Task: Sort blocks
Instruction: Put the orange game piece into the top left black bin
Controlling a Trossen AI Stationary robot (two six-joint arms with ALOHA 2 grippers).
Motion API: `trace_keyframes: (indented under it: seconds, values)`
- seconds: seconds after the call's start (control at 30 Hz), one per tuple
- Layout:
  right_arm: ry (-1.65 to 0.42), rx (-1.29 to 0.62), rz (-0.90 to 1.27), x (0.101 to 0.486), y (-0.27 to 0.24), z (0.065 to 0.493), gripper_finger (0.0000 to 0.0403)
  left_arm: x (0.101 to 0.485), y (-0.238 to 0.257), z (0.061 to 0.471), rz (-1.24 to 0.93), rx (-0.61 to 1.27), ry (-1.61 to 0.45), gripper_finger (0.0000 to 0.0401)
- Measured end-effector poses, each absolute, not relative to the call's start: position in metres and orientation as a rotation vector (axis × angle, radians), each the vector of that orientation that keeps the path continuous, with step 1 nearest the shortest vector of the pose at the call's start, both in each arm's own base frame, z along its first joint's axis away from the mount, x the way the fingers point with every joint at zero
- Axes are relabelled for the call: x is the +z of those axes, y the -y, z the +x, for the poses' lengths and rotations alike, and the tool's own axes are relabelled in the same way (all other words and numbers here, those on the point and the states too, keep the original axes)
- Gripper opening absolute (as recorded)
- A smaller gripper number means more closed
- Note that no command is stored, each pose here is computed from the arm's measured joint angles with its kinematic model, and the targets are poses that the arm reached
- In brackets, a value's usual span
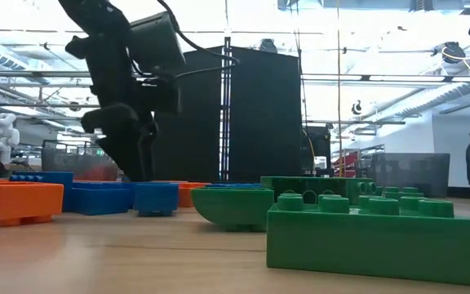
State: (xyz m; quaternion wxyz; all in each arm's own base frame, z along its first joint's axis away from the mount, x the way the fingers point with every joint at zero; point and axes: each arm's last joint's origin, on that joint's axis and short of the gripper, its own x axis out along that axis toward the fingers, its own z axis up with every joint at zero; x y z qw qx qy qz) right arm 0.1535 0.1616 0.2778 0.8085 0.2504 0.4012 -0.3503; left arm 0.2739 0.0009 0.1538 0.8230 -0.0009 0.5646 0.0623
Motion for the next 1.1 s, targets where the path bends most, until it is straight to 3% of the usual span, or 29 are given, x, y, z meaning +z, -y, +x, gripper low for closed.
trace_keyframes:
  seconds: [0.17,0.43,0.67,1.1]
  values:
    - [-0.854,-0.751,0.529,0.278,-0.161,0.153,0.0299,0.165,-0.003,0.285,-0.084,0.159,-1.125,0.0325]
    - [-0.852,-0.751,0.531,0.278,-0.161,0.153,0.0299,0.181,-0.015,0.296,-0.457,0.416,-1.014,0.0327]
    - [-0.852,-0.752,0.528,0.278,-0.161,0.153,0.0299,0.181,-0.017,0.294,-0.636,0.630,-0.946,0.0327]
    - [-0.863,-0.751,0.496,0.278,-0.160,0.152,0.0299,0.157,-0.007,0.302,-0.698,0.677,-0.992,0.0327]
